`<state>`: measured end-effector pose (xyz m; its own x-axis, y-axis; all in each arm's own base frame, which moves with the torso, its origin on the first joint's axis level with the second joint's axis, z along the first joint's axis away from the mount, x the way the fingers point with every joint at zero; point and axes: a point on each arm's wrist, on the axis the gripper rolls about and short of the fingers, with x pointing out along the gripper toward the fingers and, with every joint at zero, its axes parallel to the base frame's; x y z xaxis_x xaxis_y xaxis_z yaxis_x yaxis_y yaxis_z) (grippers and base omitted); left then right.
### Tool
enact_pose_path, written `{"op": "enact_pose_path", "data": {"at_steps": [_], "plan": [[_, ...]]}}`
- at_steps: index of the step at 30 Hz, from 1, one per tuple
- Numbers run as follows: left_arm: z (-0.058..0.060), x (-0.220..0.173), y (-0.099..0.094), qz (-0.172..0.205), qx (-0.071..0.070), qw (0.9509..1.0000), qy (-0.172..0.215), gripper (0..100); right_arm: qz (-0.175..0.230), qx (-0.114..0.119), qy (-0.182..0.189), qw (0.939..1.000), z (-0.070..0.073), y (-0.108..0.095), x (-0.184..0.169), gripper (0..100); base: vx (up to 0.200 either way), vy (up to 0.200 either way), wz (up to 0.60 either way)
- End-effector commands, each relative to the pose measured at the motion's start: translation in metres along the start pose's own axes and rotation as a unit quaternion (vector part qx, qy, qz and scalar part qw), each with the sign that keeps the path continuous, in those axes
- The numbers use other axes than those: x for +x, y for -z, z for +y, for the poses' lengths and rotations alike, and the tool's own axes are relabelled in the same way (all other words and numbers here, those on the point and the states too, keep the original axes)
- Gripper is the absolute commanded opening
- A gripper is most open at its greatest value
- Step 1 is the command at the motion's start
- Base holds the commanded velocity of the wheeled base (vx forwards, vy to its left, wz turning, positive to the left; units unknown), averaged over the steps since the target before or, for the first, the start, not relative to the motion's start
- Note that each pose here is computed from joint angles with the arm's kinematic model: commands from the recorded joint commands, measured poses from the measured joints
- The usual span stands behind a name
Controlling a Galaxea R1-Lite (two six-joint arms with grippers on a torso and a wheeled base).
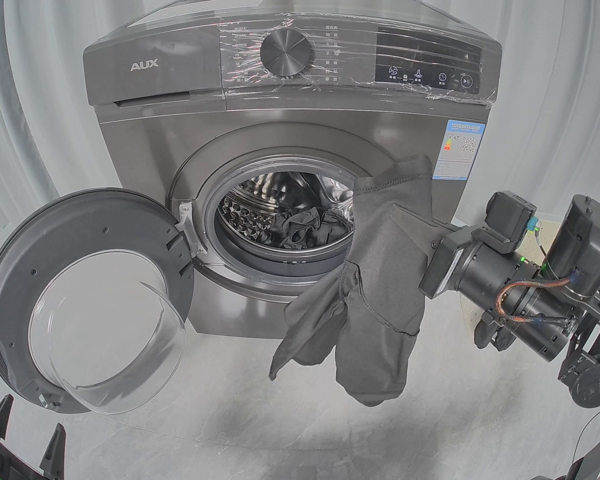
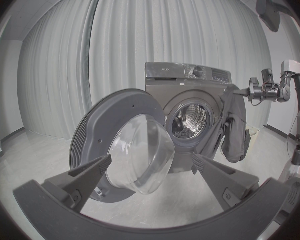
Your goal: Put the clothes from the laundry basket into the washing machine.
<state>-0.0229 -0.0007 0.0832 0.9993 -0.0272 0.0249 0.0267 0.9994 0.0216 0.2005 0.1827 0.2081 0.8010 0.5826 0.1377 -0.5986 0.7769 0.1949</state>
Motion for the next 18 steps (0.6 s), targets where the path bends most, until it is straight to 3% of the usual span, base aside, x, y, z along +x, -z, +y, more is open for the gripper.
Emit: {"op": "enact_pose_path", "data": {"at_steps": [1,3,4,5,6,7,9,16,18], "plan": [[0.000,-0.013,-0.059,-0.105,-0.013,0.9943,0.018,100,0.015,-0.001,0.005,0.9999,-0.001,0.010,0.010,0,0.000,0.000,0.00],[-0.001,-0.003,-0.062,-0.064,-0.010,0.9964,0.054,100,0.015,-0.001,0.004,0.9999,0.000,0.013,0.017,0,0.000,0.000,0.00],[-0.001,-0.003,-0.062,-0.064,-0.010,0.9964,0.054,100,0.015,-0.001,0.004,0.9999,0.000,0.013,0.017,0,0.000,0.000,0.00],[-0.003,0.010,-0.060,-0.020,-0.007,0.9953,0.094,100,0.016,0.003,0.005,0.9999,0.001,0.016,0.027,0,0.000,0.000,0.00],[-0.003,0.010,-0.060,-0.020,-0.007,0.9953,0.094,100,0.016,0.003,0.005,0.9999,0.001,0.016,0.027,0,0.000,0.000,0.00],[-0.004,0.020,-0.060,0.013,-0.006,0.9916,0.129,100,0.014,0.008,0.004,0.9999,0.002,0.018,0.034,0,0.000,0.000,0.00],[-0.005,0.030,-0.064,0.040,-0.009,0.9880,0.149,100,0.012,0.013,0.001,0.9998,0.004,0.019,0.040,0,0.000,0.000,0.00],[-0.004,0.067,-0.076,0.065,-0.011,0.9836,0.168,100,0.013,0.021,-0.002,0.9997,0.006,0.026,0.055,0,0.000,0.000,0.00],[-0.005,0.081,-0.078,0.070,-0.012,0.9804,0.184,100,0.012,0.026,-0.003,0.9996,0.007,0.028,0.060,0,0.000,0.000,0.00]]}}
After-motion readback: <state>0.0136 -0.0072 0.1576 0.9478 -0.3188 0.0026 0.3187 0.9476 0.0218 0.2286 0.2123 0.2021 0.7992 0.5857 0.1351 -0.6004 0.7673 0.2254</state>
